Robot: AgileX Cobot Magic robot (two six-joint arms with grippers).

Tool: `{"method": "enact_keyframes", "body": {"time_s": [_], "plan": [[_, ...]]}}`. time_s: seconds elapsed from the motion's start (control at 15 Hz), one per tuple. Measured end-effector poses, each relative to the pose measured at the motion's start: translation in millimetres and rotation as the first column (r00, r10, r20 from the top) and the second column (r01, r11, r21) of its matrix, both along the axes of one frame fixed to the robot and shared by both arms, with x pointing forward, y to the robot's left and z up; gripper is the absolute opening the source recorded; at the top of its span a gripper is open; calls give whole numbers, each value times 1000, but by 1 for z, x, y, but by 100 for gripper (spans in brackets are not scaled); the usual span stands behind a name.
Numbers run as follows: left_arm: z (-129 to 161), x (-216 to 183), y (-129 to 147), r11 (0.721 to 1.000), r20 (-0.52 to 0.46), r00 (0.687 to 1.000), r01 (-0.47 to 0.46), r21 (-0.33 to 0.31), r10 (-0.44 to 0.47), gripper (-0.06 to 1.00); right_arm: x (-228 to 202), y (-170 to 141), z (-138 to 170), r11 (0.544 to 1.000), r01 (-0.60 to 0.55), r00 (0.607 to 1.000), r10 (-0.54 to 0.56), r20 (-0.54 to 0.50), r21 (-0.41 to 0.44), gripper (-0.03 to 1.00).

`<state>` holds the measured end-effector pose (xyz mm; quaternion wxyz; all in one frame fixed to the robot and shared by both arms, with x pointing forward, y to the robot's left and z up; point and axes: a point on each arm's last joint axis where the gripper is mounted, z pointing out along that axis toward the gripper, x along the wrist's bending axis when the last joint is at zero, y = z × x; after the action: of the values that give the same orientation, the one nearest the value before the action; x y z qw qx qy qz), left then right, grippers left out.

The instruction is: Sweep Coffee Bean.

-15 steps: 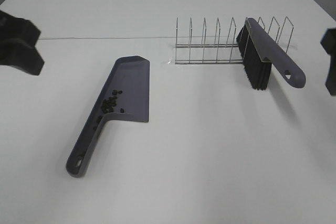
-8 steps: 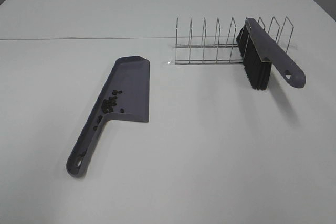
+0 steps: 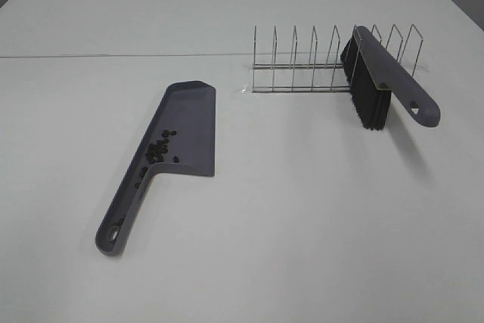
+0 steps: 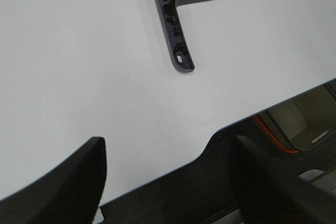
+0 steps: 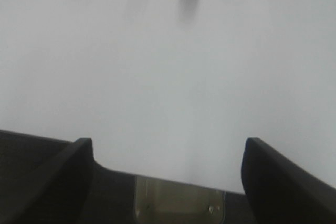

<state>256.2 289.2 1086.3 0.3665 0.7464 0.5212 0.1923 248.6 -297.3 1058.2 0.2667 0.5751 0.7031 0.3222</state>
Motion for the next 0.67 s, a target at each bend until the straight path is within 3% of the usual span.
{"method": "enact_keyframes", "body": {"time_s": [0.27, 0.4, 0.67], "plan": [[-12, 5, -11, 988, 64, 987, 149, 24, -151, 64, -11, -2, -2, 1000, -23, 988, 23, 152, -2, 74], [-33, 8, -18, 971, 29, 971, 234, 43, -235, 64, -11, -2, -3, 1000, -29, 985, 28, 172, 9, 74], [-34, 8, -18, 968, 35, 969, 244, 51, -246, 64, -9, 0, -6, 999, -37, 984, 32, 175, 22, 74]]}}
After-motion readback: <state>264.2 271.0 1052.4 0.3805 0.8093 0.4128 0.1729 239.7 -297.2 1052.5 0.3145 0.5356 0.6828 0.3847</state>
